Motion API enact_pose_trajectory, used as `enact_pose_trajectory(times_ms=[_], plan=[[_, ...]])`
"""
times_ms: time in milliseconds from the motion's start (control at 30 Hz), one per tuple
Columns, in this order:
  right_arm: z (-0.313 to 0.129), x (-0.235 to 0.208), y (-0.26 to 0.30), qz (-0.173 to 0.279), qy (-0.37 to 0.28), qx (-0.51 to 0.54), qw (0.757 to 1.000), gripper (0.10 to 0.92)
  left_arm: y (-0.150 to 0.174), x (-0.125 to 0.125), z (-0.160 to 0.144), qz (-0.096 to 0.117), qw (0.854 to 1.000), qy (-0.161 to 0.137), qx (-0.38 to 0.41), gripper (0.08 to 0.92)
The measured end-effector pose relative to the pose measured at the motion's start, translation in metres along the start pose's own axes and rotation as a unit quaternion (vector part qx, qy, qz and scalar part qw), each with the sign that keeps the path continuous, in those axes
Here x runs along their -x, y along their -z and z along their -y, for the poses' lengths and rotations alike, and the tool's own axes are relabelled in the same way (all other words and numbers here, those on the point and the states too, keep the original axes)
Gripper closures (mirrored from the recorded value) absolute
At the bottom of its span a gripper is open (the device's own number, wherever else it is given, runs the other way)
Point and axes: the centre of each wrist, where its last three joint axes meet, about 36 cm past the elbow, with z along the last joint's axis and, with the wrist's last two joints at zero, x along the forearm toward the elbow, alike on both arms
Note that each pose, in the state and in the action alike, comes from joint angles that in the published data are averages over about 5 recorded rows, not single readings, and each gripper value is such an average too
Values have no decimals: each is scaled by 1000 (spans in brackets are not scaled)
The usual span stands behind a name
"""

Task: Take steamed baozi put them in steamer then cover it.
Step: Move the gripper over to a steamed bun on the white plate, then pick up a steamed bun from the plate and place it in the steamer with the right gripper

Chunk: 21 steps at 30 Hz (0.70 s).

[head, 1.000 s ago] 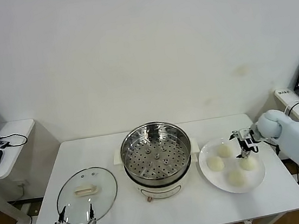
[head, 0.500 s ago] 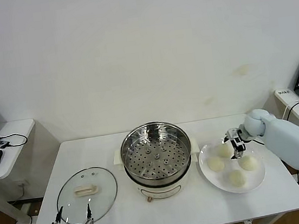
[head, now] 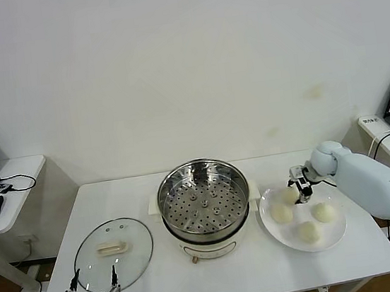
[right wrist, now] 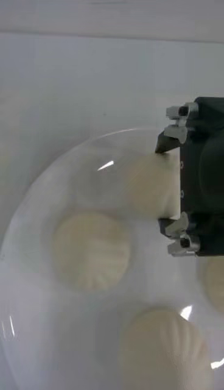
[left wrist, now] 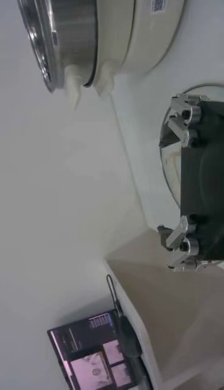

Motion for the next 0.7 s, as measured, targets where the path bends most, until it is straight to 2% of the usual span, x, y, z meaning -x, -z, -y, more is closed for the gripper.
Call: enact_pose_trajectory(times_ms=[300, 700], plan=[[7, -24, 0, 2, -5, -6, 1000, 433, 0, 0, 0, 1, 1000, -3, 1, 177], [38, -119, 24, 53, -54, -40, 996, 424, 5, 1, 1, 8, 1000, -20, -12, 177]])
